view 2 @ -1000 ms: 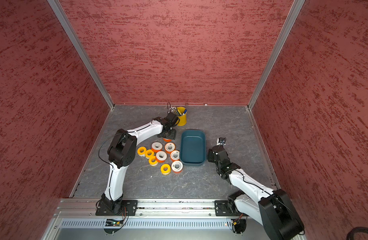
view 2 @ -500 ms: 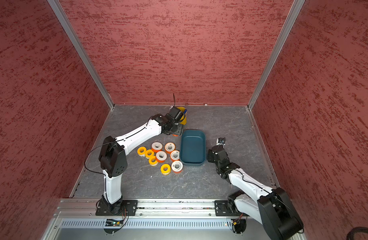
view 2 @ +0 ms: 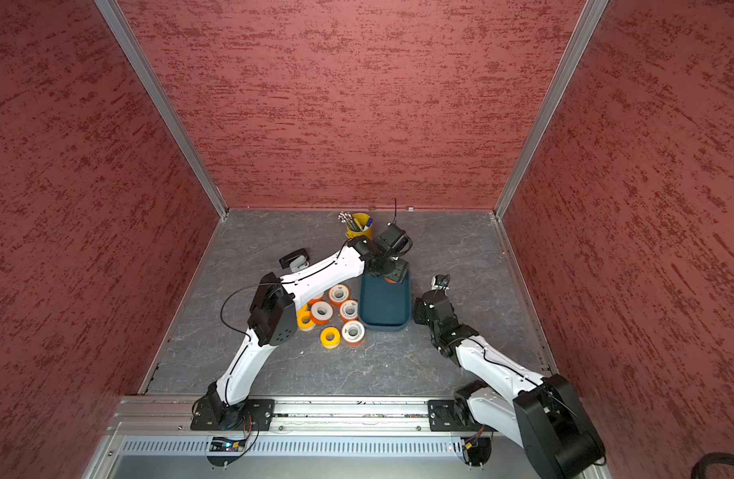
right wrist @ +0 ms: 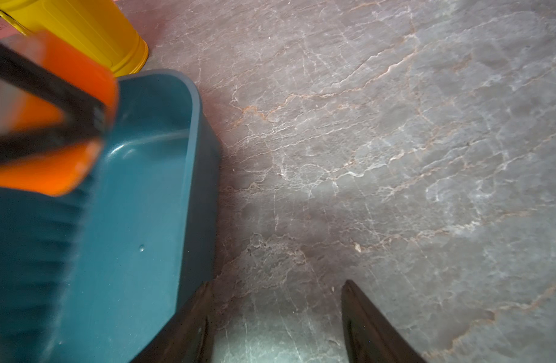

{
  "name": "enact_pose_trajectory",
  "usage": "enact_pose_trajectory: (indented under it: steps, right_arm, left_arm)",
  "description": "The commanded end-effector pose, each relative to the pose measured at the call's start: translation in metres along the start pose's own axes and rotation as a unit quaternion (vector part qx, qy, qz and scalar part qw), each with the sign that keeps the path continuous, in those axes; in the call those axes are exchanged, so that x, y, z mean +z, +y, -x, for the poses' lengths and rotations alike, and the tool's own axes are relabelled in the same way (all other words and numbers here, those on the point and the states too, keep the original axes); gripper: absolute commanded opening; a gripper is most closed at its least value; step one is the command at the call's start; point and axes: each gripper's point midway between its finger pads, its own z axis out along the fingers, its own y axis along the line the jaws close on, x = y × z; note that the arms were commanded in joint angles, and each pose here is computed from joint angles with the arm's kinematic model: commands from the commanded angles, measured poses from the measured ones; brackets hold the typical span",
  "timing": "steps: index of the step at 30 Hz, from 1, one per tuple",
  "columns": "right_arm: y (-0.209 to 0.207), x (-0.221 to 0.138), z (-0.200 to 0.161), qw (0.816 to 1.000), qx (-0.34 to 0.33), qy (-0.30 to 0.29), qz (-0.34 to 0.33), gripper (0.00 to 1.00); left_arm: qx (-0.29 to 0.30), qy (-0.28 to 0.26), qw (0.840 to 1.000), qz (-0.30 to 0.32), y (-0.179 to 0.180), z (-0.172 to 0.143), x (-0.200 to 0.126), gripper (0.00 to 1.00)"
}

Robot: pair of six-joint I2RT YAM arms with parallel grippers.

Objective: Put the sealing tape into the storage box
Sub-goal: Place the sealing tape in the storage box.

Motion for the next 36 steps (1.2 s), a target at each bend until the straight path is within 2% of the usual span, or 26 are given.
enact_pose_trajectory:
  steps: [1, 15, 21, 36]
  right_arm:
    - [0.012, -0.001, 0.014, 1.0, 0.005, -0.015, 0.017, 0.66]
    - [0.013, -0.001, 0.015, 1.0, 0.005, -0.013, 0.019, 0.66]
    - [0.013, 0.0, 0.014, 1.0, 0.003, -0.01, 0.018, 0.66]
    - [0.014, 0.001, 0.013, 1.0, 0.004, -0.007, 0.019, 0.66]
  left_arm:
    - [-0.012, -0.006, 1.0, -0.014, -0.004, 0.006, 0.007, 0.65]
    - [-0.05, -0.017, 0.998, 0.02, 0.019, -0.004, 0.051, 0.67]
    - [-0.054, -0.035, 0.998, 0.014, 0.022, -0.004, 0.058, 0.69]
    - [-0.058, -0.035, 0.998, -0.002, 0.021, -0.005, 0.064, 0.75]
